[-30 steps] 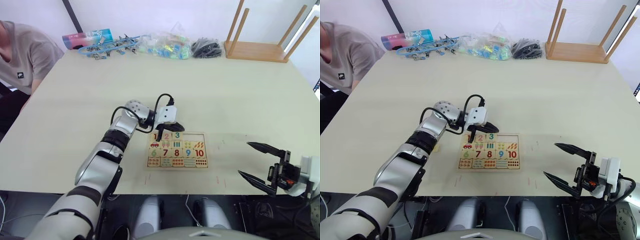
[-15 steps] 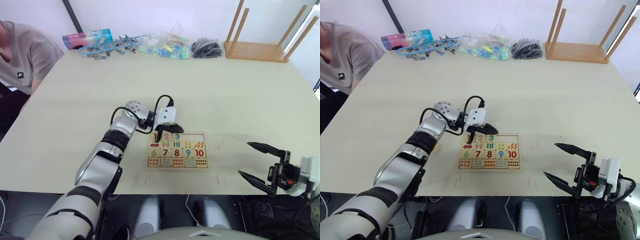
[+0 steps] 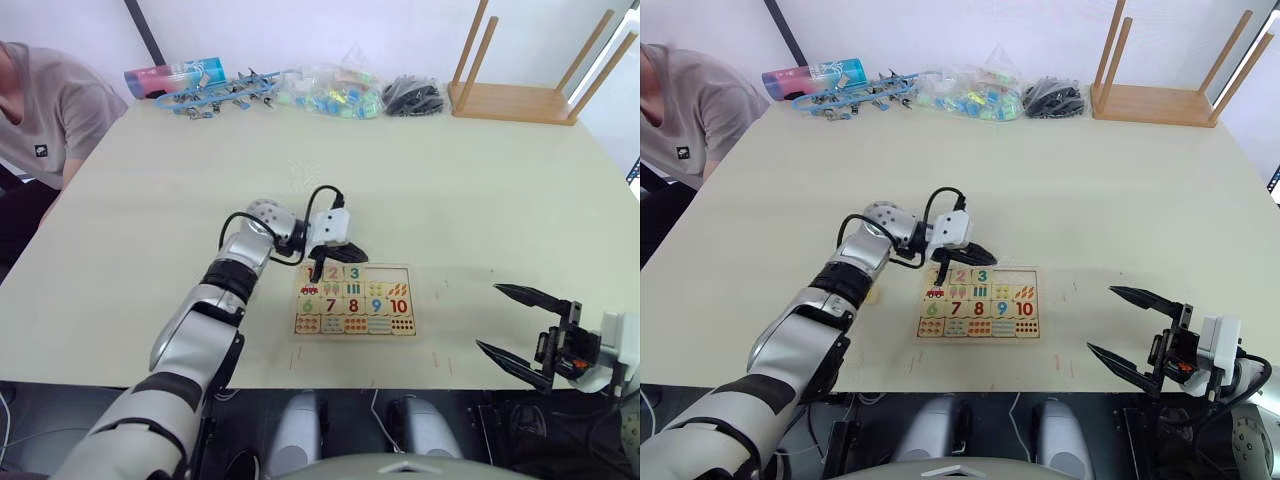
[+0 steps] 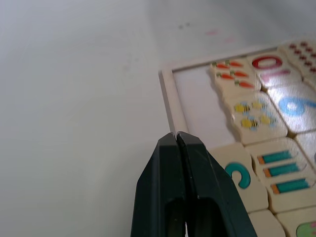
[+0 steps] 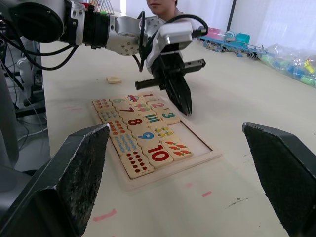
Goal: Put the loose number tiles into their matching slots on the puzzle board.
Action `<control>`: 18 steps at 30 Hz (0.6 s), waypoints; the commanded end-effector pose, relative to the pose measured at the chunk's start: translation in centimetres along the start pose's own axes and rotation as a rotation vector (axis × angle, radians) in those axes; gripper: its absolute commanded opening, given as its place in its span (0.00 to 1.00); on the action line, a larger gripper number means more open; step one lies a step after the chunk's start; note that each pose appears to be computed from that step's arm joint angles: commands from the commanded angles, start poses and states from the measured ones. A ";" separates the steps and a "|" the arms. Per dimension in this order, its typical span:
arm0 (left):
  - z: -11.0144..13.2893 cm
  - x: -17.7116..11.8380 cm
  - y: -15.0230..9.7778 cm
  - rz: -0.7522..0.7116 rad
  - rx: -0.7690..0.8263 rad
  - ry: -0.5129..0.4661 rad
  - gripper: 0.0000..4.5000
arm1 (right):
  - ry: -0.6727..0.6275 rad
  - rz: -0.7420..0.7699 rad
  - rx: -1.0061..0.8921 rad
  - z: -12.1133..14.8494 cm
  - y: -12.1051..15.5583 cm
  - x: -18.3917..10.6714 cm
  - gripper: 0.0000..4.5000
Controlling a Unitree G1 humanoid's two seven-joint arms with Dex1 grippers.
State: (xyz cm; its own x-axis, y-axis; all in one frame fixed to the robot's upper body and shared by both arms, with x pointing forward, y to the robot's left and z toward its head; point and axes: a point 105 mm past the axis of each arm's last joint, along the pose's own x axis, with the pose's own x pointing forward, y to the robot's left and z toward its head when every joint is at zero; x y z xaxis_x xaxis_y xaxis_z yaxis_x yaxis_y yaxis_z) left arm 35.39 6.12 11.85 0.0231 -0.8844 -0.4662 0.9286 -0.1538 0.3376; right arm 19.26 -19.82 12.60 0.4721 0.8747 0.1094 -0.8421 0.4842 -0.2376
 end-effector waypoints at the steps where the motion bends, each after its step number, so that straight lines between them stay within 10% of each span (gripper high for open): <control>1: 0.8 -0.8 -0.1 0.002 0.027 -0.035 0.02 | -0.015 0.004 -0.024 0.5 -0.1 0.0 1.00; 18: 1.4 -8.6 -2.7 0.251 -0.219 -0.319 0.02 | 0.038 -0.110 0.009 -0.4 -1.0 -1.6 1.00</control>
State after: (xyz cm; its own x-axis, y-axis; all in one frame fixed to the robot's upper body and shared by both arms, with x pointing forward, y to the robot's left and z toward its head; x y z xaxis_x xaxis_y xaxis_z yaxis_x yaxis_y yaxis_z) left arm 32.48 12.47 13.92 0.1296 -0.9730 -0.1908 0.9844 0.1032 0.1424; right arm 19.44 -20.93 11.82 0.5385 0.8372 0.0952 -0.8140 0.5461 -0.1981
